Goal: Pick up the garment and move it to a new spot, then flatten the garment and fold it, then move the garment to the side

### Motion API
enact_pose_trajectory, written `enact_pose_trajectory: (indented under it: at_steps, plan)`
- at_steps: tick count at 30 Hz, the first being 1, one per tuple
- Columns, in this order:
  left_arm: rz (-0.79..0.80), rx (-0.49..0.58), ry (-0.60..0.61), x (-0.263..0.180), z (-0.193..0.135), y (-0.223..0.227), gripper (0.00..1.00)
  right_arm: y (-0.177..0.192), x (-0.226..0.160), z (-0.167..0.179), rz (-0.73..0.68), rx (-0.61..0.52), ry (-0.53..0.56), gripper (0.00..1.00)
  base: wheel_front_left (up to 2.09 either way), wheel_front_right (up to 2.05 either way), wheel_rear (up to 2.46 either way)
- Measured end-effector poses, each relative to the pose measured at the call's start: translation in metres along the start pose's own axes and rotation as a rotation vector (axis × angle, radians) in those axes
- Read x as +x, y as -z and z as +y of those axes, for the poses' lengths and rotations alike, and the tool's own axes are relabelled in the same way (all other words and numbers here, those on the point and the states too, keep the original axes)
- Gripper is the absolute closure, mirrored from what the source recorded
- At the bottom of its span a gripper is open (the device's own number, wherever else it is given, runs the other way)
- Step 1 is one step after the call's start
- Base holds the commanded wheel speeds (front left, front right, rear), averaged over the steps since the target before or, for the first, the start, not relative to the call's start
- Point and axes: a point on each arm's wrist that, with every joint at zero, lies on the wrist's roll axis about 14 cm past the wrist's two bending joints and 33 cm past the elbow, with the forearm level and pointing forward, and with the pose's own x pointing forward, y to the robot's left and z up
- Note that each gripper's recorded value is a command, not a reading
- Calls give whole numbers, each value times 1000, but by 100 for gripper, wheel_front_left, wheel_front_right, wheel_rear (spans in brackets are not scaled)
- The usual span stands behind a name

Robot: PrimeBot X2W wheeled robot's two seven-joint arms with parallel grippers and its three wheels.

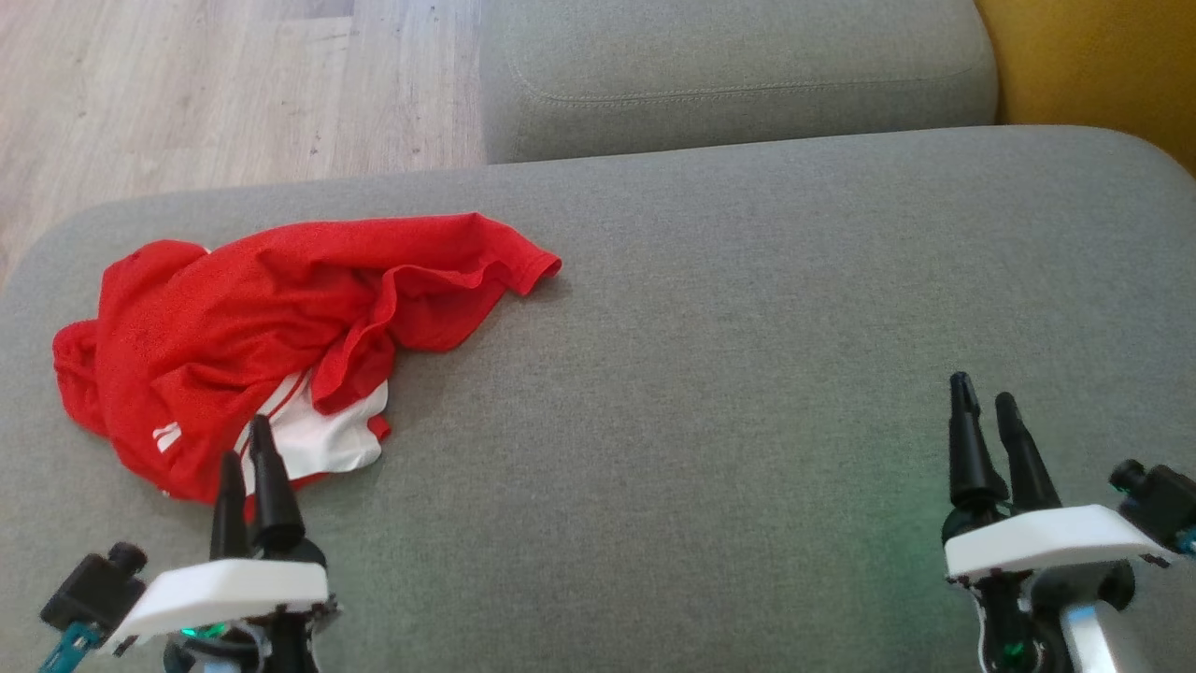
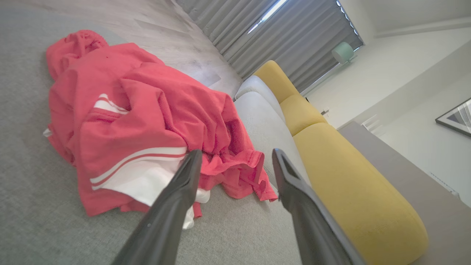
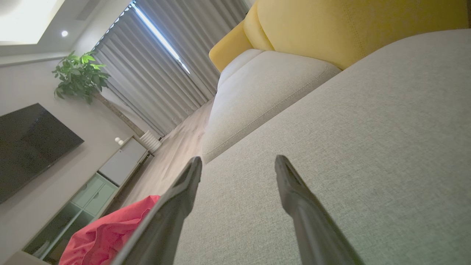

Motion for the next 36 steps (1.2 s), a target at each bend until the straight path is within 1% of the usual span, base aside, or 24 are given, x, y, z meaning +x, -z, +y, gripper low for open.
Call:
enact_pose_trajectory:
  at_steps: [7,17,26,36]
  plan:
    - [22,141,35,-1,-9,9,0,4,0,9,7,-119,-32,0,0,0,0]
    - [33,317,87,-2,-20,18,0,6,-1,13,5,-284,-56,0,0,0,0]
    - [44,486,140,-3,-32,27,0,6,-1,19,-5,-413,-82,0,0,0,0]
    - [57,710,184,-7,-36,39,0,4,3,33,-30,-567,-138,0,0,0,0]
